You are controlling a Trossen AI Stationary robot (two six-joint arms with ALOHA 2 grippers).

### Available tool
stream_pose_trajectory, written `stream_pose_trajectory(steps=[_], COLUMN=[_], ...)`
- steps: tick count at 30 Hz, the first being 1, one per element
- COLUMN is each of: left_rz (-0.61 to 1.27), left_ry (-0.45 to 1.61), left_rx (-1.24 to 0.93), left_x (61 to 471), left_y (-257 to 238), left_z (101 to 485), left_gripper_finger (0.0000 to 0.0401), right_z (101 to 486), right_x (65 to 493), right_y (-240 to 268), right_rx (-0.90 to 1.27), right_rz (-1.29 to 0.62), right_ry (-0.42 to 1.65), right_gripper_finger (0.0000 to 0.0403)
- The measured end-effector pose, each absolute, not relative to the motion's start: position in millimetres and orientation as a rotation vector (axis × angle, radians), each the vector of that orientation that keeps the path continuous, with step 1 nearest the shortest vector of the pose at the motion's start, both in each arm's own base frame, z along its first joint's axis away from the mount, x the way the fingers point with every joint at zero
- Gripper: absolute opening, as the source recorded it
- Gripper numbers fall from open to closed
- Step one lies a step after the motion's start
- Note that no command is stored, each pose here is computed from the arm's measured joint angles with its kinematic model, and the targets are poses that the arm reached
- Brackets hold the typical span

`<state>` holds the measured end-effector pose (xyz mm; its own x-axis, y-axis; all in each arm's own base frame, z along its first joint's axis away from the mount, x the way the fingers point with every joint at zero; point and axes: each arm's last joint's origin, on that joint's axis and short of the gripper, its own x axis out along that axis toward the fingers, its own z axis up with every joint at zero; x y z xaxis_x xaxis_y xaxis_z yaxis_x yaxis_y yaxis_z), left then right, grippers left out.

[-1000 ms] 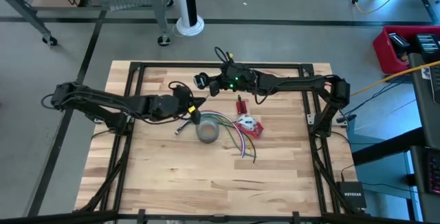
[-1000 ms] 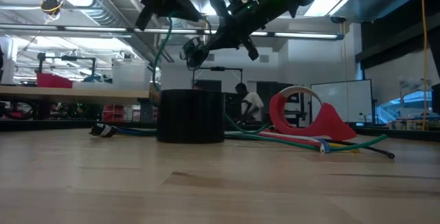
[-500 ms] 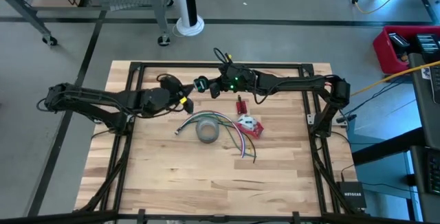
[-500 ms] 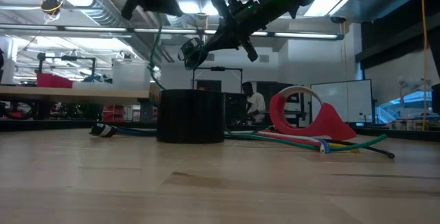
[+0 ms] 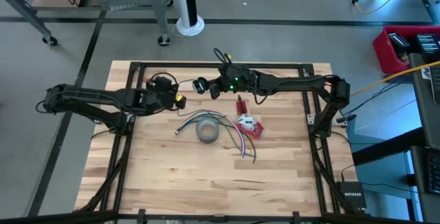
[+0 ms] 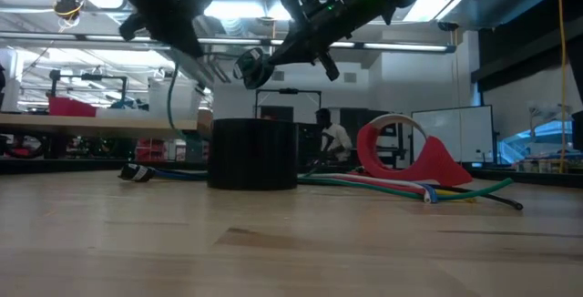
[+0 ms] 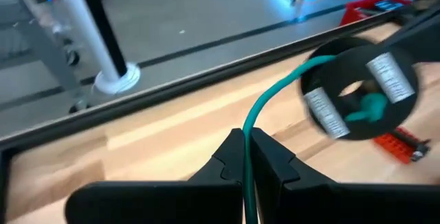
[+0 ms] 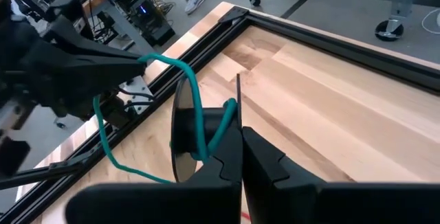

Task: Coil cords
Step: Coil the green wire onto the black spool

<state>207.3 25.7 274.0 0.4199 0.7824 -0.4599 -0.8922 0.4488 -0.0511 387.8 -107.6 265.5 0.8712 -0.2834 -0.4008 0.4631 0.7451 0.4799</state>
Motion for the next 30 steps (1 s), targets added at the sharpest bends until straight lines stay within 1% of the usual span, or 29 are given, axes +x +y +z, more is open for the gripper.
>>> stream_pose_trajectory(steps=[7, 13, 19, 24, 30], left_rz=[1.1, 1.124, 1.085, 1.025, 0.973], left_ry=[0.429, 0.468, 0.471, 0.416, 0.376], left_rx=[-0.331, -0.429, -0.521, -0.582, -0.588], left_x=[203, 196, 194, 198, 202], left_y=[26, 22, 10, -1, -4], left_z=[270, 262, 246, 237, 229], left_gripper_finger=[0.0, 0.0, 0.0, 0.0, 0.0], right_z=[267, 269, 277, 282, 287], right_x=[388, 389, 392, 393, 394], right_y=[-108, -108, -109, -110, -109], right_rx=[0.602, 0.601, 0.594, 0.583, 0.592], right_rz=[-0.413, -0.407, -0.384, -0.408, -0.386], right_ry=[0.296, 0.275, 0.192, 0.121, 0.075], right_gripper_finger=[0.0001, 0.0001, 0.0001, 0.0001, 0.0001])
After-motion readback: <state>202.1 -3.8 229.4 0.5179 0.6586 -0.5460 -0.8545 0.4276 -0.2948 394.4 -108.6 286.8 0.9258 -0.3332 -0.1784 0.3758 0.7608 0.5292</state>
